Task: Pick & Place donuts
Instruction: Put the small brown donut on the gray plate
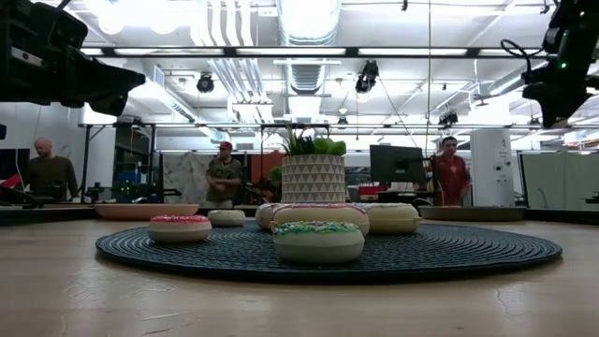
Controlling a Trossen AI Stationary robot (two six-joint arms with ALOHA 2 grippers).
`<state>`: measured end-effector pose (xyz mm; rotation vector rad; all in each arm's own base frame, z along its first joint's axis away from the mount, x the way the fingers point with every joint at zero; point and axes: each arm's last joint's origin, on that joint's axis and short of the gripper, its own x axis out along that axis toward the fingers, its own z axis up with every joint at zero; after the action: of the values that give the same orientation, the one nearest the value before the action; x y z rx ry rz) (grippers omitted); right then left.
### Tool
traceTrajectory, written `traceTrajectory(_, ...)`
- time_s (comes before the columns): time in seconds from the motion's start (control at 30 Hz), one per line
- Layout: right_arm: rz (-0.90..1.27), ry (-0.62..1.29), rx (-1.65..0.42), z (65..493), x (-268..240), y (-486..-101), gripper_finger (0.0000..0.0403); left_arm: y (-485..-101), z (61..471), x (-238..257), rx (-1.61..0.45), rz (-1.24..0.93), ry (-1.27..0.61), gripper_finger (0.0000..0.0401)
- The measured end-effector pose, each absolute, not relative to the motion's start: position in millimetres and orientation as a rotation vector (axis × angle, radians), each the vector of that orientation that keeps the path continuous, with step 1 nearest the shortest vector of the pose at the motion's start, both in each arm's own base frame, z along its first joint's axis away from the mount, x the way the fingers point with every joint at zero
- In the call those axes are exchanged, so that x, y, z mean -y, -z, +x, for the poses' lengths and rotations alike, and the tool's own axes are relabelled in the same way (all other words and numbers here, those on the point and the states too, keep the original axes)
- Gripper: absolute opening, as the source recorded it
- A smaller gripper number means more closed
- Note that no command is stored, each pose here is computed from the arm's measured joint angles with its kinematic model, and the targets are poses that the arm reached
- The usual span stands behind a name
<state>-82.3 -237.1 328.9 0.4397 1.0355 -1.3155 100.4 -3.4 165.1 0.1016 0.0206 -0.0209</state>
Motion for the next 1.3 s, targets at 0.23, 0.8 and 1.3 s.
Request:
traceTrajectory(0.23,0.416,1.265,-1.003,-86.9,254.2,-328.0,0.021,-165.0,100.4,3.4,-0.021,0.102,0.021,0.0)
traceTrajectory(0.8,0.443,1.102,-0.865,-90.9,288.5,-313.1,0.021,-165.1,100.4,3.4,-0.021,0.102,0.021,0.0)
traceTrajectory(1.3,0.256,0.869,-0.975,-70.6,306.4,-296.1,0.021,-165.1,100.4,3.4,-0.021,0.102,0.021,0.0)
